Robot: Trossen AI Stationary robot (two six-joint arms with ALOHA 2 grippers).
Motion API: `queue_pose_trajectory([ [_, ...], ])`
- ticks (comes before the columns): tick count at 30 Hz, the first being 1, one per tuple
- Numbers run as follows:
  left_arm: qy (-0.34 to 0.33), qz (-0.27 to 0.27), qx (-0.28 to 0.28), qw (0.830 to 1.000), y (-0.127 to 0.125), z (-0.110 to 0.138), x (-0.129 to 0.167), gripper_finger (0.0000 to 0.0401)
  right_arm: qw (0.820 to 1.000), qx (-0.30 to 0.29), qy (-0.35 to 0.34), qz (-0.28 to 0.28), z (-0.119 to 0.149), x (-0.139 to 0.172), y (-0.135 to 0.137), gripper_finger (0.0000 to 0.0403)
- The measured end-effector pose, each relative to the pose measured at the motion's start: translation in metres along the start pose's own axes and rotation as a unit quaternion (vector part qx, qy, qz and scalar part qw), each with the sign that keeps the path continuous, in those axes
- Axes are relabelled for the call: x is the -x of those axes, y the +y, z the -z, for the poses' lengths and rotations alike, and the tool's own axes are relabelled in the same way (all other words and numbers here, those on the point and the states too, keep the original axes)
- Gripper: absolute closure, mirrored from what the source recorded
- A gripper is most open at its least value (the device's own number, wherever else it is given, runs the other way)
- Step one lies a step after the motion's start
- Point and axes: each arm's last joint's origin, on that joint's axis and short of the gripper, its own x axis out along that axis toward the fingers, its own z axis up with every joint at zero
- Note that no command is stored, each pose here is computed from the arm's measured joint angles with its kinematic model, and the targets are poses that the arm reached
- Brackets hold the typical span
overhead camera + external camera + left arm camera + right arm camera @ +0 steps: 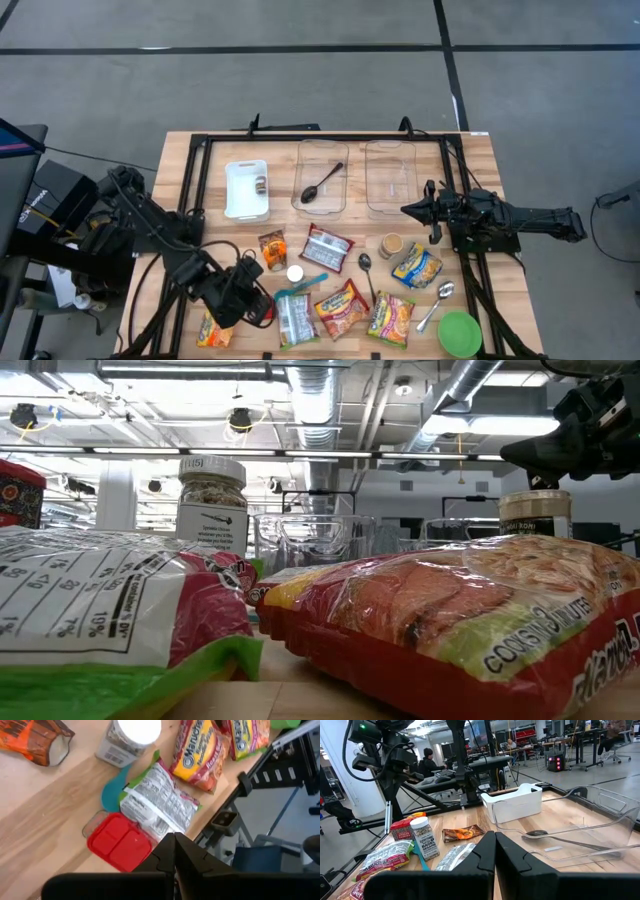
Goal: Pick & Place Food Item
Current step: Put the red seasoning can into the white bin
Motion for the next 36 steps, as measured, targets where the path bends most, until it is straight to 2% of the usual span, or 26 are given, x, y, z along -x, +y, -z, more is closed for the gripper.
queue_pose_trajectory([
  [5,-0.013,-0.009,0.017,1.000,0.001,-0.012,-0.004,0.0401,1.000,0.000,0.000,0.000,0.000,0.000,0.000,0.0403],
  [9,-0.015,0.011,0.092,0.996,-0.004,-0.020,-0.007,0.0401,1.000,0.000,0.000,0.000,0.000,0.000,0.000,0.0403],
  [12,-0.012,0.028,0.124,0.992,-0.007,-0.024,-0.008,0.0401,1.000,0.000,0.000,0.000,0.000,0.000,0.000,0.0403],
  [16,-0.003,0.025,0.162,0.986,-0.007,-0.026,-0.010,0.0401,1.000,0.000,0.000,0.000,0.000,0.000,0.000,0.0403],
  [23,0.018,0.017,0.196,0.980,-0.007,-0.025,-0.011,0.0401,1.000,0.000,0.000,0.000,0.000,0.000,0.000,0.0403],
  [27,0.024,0.014,0.200,0.979,-0.017,-0.027,0.004,0.0401,1.000,0.000,0.000,0.000,0.000,0.000,0.000,0.0403],
  [31,0.009,-0.035,0.185,0.982,-0.020,-0.030,0.012,0.0401,1.000,0.000,0.000,0.000,0.000,0.000,0.000,0.0403],
  [36,-0.002,-0.104,0.175,0.979,-0.021,-0.025,-0.007,0.0401,1.000,0.000,0.000,0.000,0.000,0.000,0.000,0.0403],
])
